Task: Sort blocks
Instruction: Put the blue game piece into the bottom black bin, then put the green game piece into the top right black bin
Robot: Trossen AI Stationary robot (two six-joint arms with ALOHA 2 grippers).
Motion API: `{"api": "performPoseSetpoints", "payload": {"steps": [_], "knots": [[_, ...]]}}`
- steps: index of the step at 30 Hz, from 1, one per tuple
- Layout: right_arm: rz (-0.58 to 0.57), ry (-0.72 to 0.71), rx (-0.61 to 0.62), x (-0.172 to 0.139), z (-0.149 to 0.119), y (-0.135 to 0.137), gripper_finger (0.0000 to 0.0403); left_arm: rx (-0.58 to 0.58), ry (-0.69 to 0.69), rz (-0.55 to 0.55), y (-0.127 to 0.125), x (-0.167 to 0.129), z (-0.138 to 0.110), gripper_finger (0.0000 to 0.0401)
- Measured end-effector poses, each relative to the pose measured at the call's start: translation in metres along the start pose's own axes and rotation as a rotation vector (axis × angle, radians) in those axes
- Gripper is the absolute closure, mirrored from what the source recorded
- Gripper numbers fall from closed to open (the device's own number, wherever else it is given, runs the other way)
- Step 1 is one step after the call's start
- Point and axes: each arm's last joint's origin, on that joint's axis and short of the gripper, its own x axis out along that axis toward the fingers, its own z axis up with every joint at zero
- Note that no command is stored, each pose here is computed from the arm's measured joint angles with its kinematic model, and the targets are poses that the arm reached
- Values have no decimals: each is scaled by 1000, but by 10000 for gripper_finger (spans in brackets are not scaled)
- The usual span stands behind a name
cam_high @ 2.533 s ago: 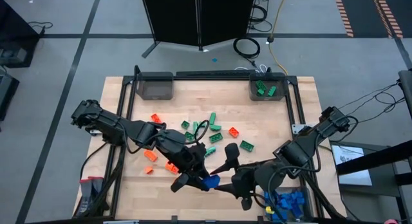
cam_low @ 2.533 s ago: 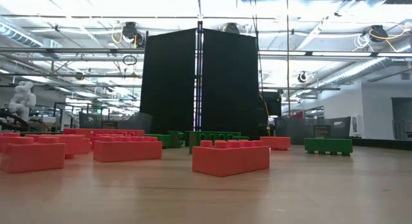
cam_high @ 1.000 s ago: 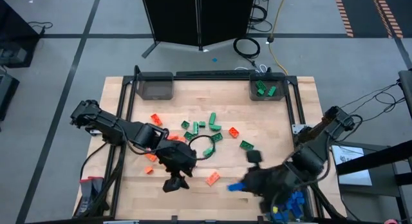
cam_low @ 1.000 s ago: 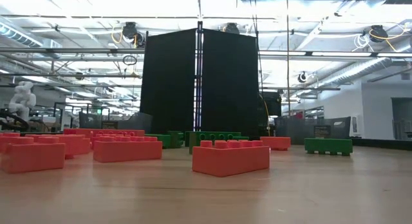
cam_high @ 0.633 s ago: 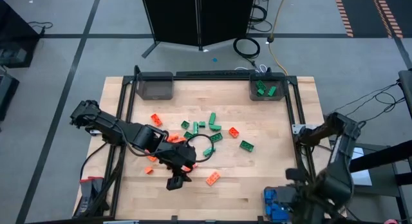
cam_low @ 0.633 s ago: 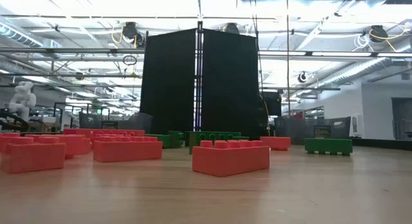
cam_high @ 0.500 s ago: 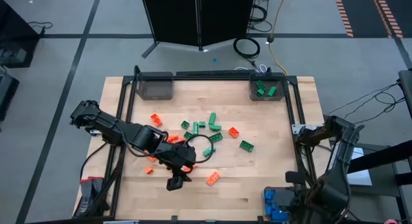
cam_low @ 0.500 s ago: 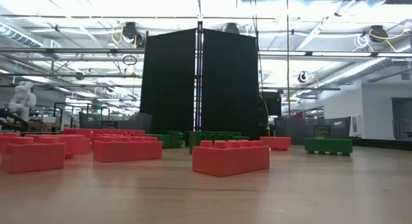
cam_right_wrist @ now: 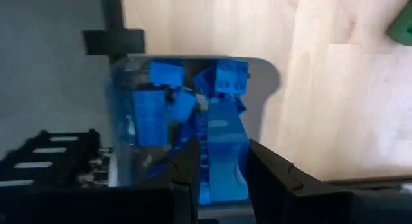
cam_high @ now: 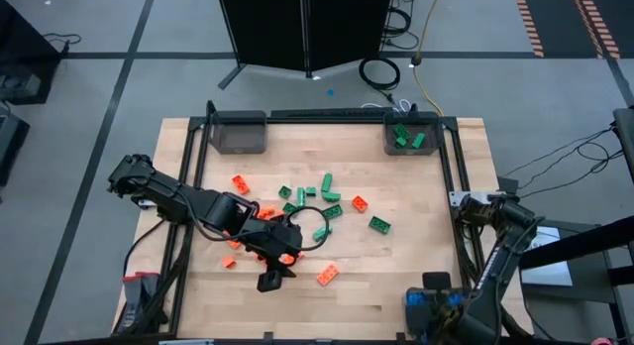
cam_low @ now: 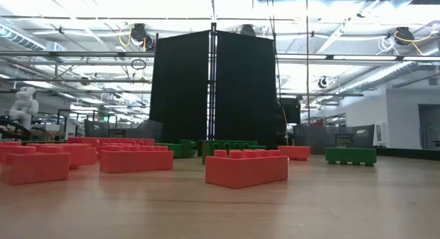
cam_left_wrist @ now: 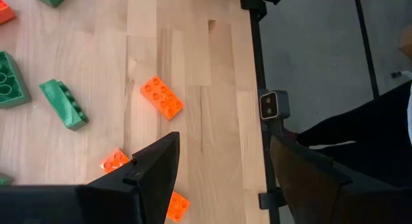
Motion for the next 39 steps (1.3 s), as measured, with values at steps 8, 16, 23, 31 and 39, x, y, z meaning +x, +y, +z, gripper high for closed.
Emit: {"api": "performPoseSetpoints", "payload": {"steps": [8,16,23,31,39], "knots": [[41,2,-22,4,3,3,323,-1,1,0,0,0,0,157],[33,97,-43,31,-3,5,321,-1,-9,21,1,0,0,157],[41,64,-24,27,-1,1,233,-4,-9,22,1,0,0,157],[111,-86,127,-15,-12,-26,184,-14,2,80,4,0,-2,157],[-47,-462,461,-60,-5,-104,190,-164,-12,305,13,-2,-9,157]]}}
